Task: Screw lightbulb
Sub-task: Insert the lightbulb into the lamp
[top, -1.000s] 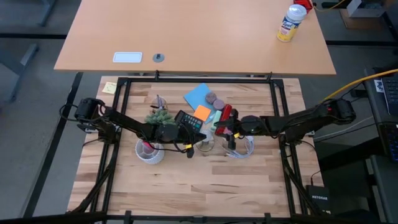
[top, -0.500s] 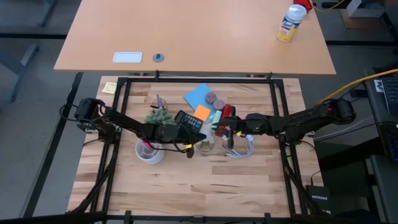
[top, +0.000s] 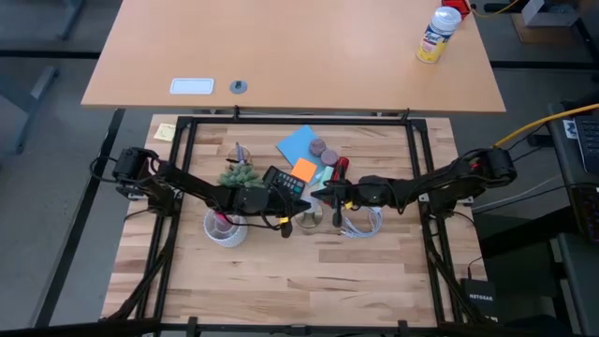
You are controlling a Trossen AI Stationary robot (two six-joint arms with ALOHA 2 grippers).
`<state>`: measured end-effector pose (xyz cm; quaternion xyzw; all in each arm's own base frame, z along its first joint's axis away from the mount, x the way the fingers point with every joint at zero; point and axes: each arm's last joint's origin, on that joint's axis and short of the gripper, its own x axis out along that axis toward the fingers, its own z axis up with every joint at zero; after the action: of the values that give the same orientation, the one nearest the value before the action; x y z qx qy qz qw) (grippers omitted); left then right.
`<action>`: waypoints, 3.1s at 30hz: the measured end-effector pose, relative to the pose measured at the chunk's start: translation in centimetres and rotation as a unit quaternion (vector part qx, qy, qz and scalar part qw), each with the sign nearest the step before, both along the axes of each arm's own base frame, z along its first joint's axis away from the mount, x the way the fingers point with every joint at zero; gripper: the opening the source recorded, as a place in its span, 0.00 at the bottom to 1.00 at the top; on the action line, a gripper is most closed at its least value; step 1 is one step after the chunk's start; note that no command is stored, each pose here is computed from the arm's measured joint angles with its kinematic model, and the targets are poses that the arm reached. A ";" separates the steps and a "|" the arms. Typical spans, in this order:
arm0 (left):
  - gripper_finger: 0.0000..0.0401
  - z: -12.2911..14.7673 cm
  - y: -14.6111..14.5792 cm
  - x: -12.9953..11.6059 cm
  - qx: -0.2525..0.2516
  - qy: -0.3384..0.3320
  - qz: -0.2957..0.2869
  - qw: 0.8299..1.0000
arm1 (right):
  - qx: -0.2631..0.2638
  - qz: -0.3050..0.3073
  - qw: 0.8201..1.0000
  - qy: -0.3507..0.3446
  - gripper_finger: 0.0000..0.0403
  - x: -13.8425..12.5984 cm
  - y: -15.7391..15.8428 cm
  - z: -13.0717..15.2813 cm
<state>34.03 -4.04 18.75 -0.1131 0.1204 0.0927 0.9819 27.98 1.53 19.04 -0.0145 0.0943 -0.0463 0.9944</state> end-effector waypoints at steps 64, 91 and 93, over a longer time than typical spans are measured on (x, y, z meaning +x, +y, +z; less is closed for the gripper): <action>0.05 1.8 -0.7 -0.9 0.010 -0.010 -0.014 1.000 | 0.018 0.023 0.999 0.024 0.05 0.4 0.2 -1.2; 0.05 0.2 -1.3 -1.8 -0.003 0.066 0.070 0.995 | 0.035 0.041 0.998 0.026 0.05 0.4 0.3 -1.3; 0.05 0.2 -1.2 -1.8 -0.003 0.066 0.078 0.995 | 0.036 0.042 0.998 0.026 0.05 0.4 0.3 -1.3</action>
<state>32.21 -5.27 18.95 -0.1184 0.1762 0.1758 0.9613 28.35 1.83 17.73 0.0162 0.1210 -0.0002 0.9925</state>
